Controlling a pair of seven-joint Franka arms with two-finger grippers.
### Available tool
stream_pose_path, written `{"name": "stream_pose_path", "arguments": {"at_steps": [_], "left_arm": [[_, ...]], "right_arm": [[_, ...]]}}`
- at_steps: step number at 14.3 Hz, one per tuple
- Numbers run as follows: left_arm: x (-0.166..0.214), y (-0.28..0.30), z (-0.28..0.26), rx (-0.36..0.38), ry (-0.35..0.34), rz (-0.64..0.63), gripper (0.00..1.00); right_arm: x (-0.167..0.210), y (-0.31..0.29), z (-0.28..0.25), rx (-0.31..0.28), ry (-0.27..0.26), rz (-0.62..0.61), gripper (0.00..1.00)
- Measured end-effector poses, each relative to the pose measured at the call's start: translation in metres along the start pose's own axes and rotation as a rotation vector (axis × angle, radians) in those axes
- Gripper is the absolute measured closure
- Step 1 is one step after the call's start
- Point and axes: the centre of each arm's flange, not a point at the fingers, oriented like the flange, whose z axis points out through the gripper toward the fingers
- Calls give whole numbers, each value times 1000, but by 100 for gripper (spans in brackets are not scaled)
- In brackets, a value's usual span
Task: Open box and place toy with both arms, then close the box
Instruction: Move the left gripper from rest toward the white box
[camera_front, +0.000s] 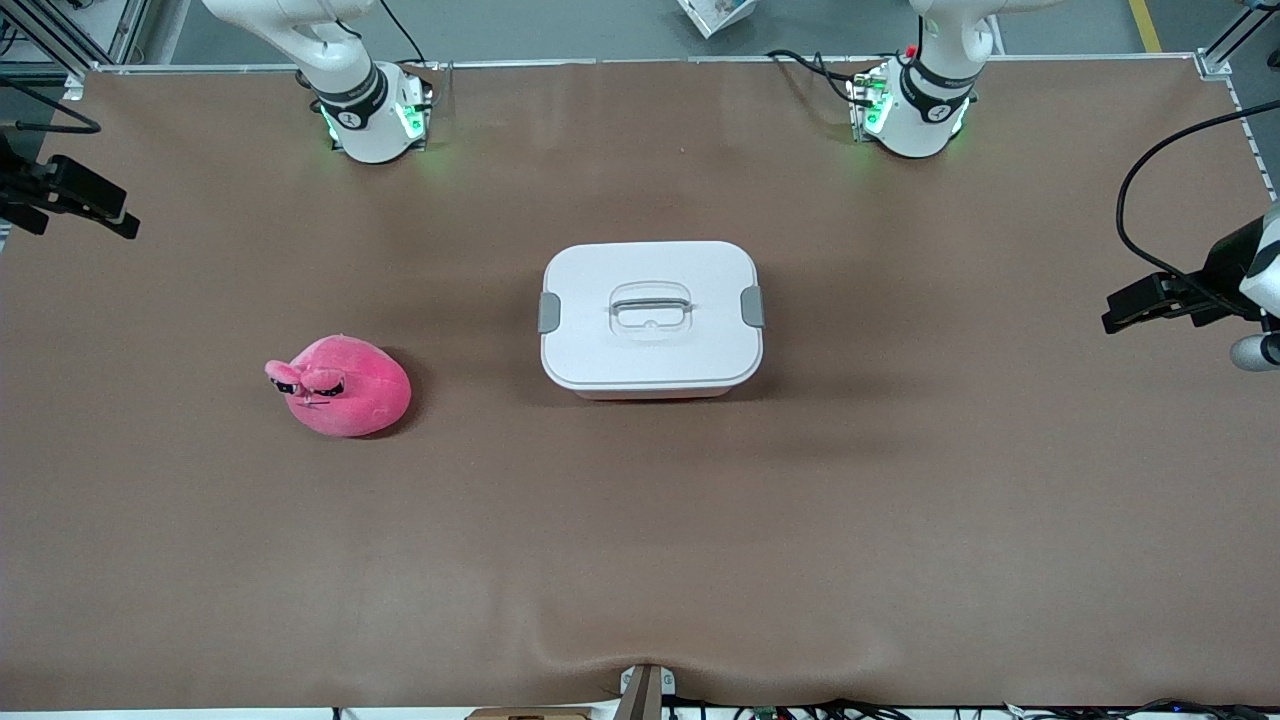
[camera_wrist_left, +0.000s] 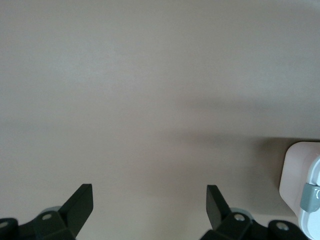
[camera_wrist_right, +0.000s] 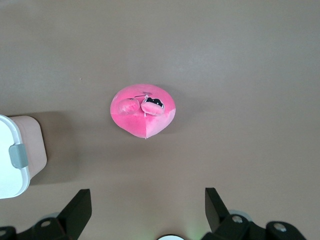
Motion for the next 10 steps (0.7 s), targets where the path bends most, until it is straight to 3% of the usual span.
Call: {"name": "stream_pose_path", "arguments": {"at_steps": [4,10], "left_arm": [[13,1,21,-3,-11,-17,0],[21,9,33,-4,-17,-151,0]], "right_arm": [[0,0,0,0,0,0,0],[0,1,0,0,0,3,0]]}}
